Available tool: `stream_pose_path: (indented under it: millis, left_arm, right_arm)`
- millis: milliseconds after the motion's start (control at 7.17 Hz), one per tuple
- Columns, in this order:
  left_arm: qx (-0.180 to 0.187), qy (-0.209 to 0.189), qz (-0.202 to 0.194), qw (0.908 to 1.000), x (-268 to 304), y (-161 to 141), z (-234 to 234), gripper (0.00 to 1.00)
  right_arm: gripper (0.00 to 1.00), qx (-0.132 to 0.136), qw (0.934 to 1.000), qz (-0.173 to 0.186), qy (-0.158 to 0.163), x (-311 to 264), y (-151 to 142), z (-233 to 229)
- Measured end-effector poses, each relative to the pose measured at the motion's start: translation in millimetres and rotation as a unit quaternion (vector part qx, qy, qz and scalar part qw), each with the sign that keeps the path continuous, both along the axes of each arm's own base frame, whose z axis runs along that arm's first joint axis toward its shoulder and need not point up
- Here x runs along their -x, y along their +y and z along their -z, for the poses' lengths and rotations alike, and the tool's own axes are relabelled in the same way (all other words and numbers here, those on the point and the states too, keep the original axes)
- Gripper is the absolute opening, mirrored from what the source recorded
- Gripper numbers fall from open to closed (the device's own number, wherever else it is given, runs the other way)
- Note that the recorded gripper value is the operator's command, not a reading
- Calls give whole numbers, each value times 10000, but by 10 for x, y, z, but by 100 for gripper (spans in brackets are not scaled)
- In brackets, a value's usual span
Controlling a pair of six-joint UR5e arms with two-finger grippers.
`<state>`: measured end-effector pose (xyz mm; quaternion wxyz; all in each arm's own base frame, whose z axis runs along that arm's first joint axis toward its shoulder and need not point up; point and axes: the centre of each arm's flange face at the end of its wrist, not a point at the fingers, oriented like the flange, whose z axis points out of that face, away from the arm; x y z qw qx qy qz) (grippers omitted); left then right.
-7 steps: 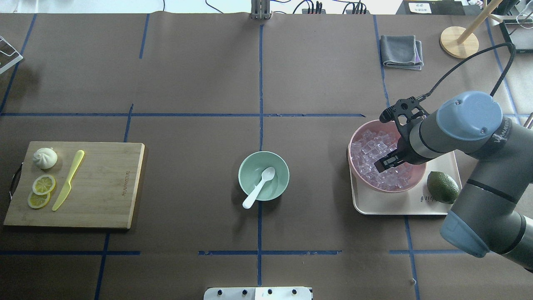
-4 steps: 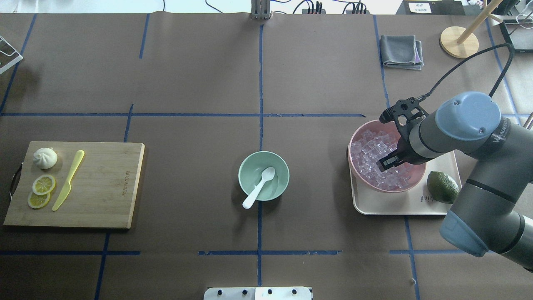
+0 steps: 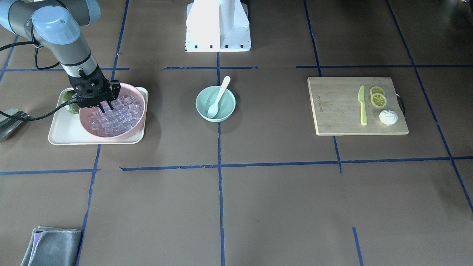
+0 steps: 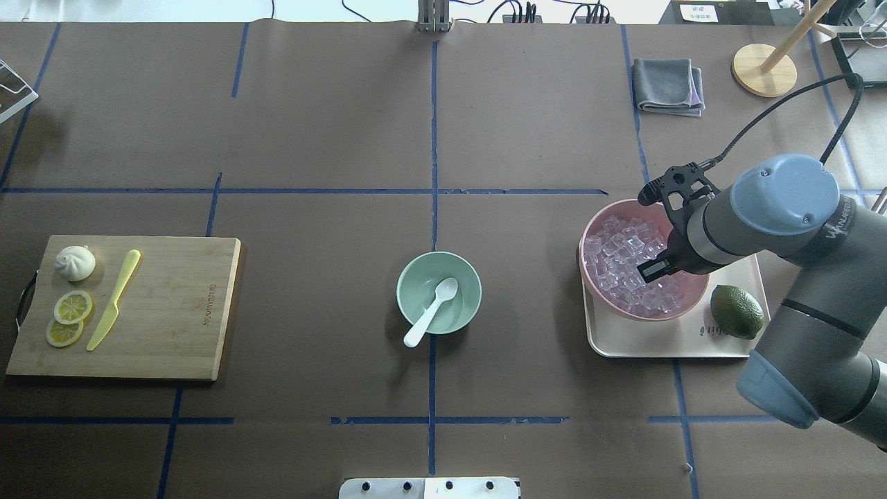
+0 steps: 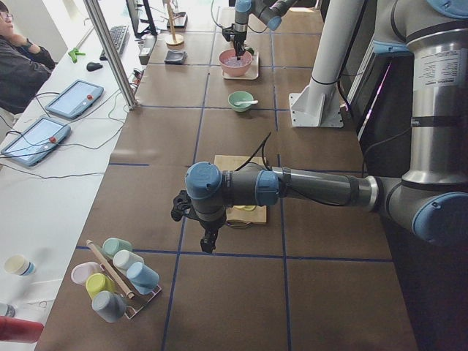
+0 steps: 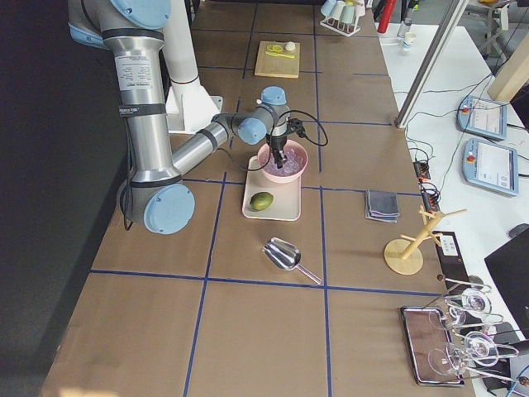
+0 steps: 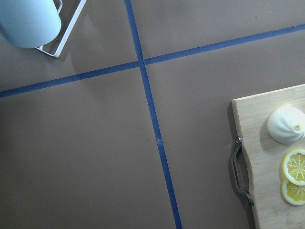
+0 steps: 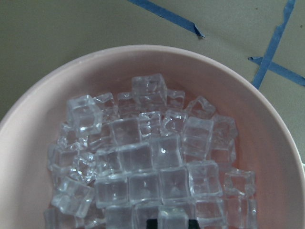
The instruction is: Put spoon and ice into bowl
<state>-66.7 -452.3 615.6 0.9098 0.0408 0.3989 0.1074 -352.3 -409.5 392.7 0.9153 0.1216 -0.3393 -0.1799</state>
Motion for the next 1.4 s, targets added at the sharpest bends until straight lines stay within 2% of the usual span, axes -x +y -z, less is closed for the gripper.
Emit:
stream_pose_path:
  millis: [279,558,837,977,1256,1395]
  left_arm:
    - [-7,0,4,10000,-1,-10,13,100]
    - [-9,-2,12,10000,0,-20,23,100]
    - [-19,-3,14,10000,0,-25,41,100]
    - [-16,-1,15,10000,0,-25,43,100]
    - [27,-5,13,10000,-4,-10,10,100]
    - [37,-7,13,10000,-5,-7,2,100]
  right_arm:
    - [0,64,9994,-268,-194,6,-93,312]
    - [0,538,9947,-797,-354,258,-259,1021]
    - [0,1176,9825,-1352,-506,802,-282,1764]
    - [0,1406,9751,-1612,-576,1111,-241,2045]
    - [3,1822,9565,-2209,-559,1857,-120,2453]
    - [3,1906,9501,-2422,-479,2154,-49,2522]
